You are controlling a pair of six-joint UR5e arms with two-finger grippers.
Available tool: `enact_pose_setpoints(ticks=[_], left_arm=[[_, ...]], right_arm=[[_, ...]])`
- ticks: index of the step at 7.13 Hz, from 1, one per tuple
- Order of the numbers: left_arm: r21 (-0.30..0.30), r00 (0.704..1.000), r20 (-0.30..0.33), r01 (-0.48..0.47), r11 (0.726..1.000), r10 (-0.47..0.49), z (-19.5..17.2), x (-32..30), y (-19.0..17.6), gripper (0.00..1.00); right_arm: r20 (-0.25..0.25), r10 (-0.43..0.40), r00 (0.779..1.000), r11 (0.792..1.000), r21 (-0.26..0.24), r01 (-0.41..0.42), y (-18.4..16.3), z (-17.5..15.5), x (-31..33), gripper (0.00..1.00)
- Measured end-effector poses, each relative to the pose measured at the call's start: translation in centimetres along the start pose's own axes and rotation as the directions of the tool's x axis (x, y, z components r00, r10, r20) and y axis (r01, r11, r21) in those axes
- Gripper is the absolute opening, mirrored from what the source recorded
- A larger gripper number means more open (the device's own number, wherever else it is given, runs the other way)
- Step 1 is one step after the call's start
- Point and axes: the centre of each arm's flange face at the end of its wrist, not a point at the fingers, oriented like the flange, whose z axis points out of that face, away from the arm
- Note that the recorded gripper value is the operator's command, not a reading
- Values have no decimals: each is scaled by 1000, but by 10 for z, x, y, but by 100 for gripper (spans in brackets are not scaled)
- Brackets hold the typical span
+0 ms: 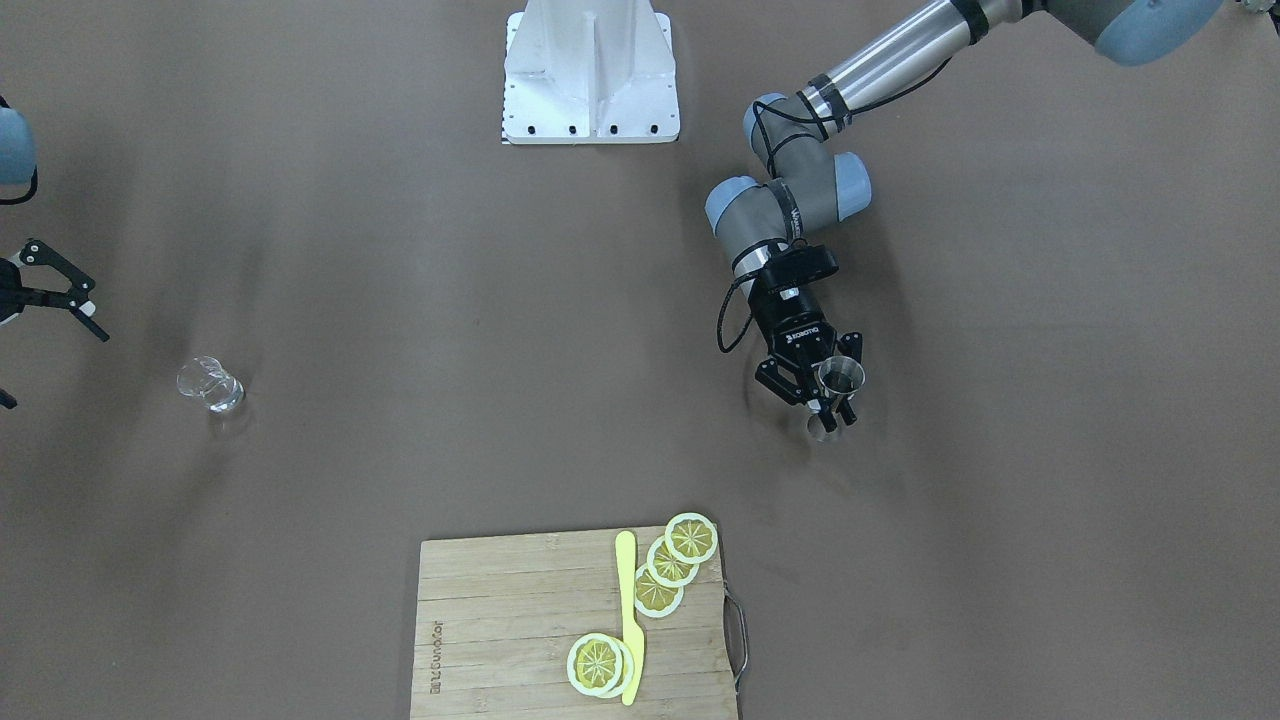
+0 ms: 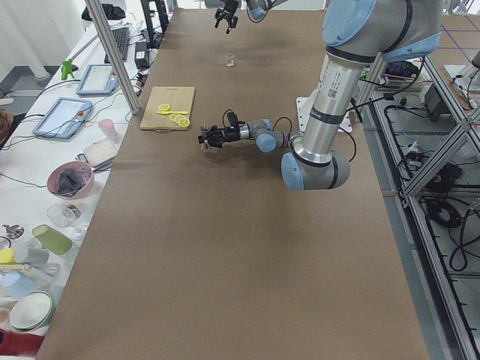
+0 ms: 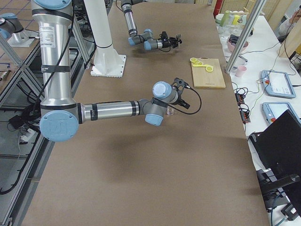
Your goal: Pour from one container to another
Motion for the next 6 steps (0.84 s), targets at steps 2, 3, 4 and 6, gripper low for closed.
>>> enact_pose_setpoints(ticks=[2, 3, 4, 6], left_arm=[[0, 1000, 0, -4, 1000, 4, 0, -1, 2, 0], [0, 1000, 1, -5, 1000, 5, 0, -1, 2, 0], [0, 1000, 1, -8, 1000, 8, 0, -2, 4, 8], [-1, 1000, 2, -15, 1000, 15, 0, -4, 7, 10]], right_arm=[[-97, 96, 991, 988, -110, -106, -1, -7, 15, 100], [-141, 143, 980, 975, -151, -164, 7, -15, 29, 100], [-180, 217, 959, 948, -196, -251, 20, -29, 51, 100], [-210, 472, 856, 803, -299, -516, 60, -71, 109, 100]])
